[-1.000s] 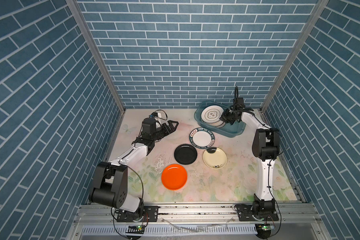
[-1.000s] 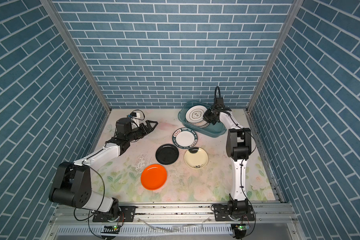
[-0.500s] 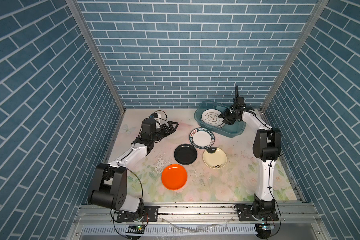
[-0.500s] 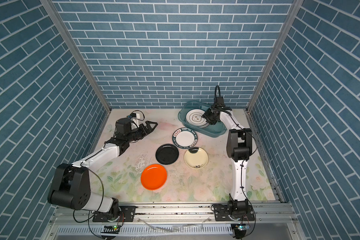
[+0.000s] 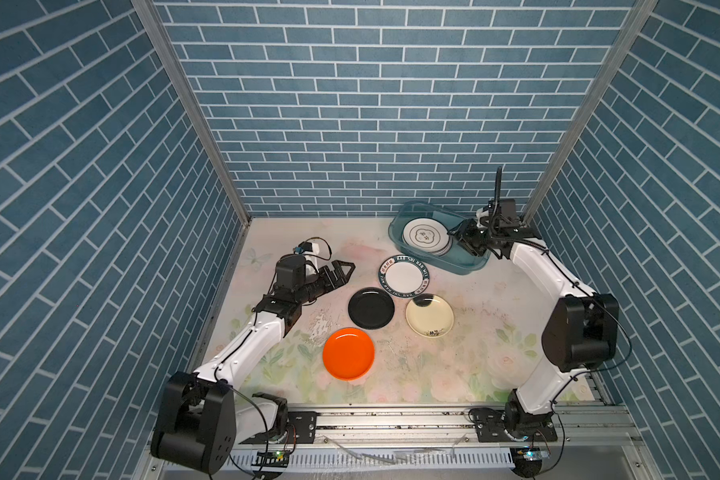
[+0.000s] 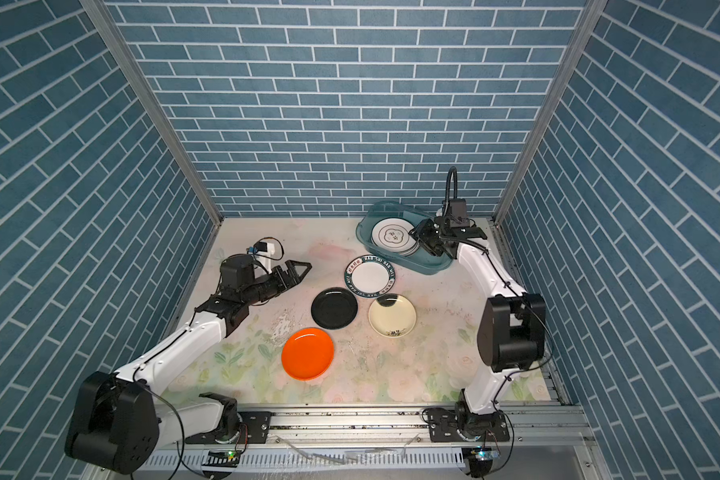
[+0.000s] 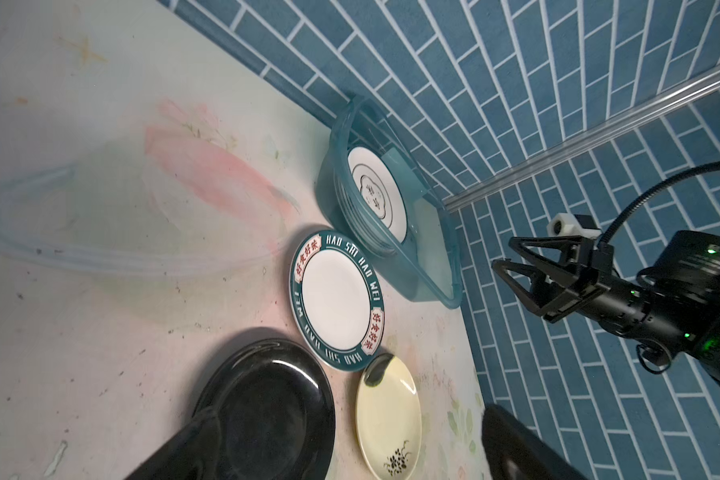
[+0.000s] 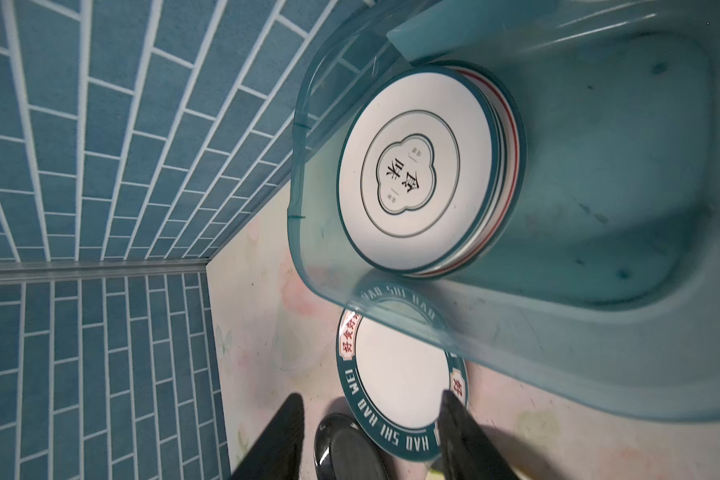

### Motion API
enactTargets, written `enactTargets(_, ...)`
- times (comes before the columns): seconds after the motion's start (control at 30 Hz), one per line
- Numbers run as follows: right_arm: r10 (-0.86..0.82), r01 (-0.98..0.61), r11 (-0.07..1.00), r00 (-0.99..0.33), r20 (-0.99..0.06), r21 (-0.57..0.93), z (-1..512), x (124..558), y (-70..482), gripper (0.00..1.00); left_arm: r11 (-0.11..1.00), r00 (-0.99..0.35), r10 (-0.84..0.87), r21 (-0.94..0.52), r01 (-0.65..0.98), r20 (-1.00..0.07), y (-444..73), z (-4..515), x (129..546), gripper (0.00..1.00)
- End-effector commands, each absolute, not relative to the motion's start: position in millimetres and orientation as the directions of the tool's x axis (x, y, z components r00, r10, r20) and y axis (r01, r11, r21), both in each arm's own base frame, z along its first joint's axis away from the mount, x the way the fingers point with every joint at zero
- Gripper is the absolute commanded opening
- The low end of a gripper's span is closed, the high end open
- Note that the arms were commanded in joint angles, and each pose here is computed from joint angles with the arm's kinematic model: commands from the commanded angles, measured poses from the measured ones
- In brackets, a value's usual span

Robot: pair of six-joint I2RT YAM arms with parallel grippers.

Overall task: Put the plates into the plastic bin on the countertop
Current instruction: 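Withdraw the right gripper toward the green-rimmed plate while the left gripper approaches it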

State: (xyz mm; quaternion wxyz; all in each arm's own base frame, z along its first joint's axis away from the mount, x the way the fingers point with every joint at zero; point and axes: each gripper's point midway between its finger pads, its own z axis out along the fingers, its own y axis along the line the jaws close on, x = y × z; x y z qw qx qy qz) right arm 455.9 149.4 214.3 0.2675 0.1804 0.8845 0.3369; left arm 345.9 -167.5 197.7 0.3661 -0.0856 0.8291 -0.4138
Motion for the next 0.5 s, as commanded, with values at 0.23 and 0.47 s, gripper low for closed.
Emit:
enactTargets(0.23,0.5,0.018,0.651,-0.762,-0.412,0.759,226.1,373.5,149.5,0.56,0.69,-0.752,-0.376,-0.705,0.163,-0.541,-171.2,176.4,320.5,1.0)
enactTargets(0.47,0.489,-0.009,0.633,-0.771,-0.408,0.775,218.5,343.0,151.5,0.64,0.662,-0.752,-0.383,-0.727,0.181,-0.536,-180.3,179.1,325.2,0.99)
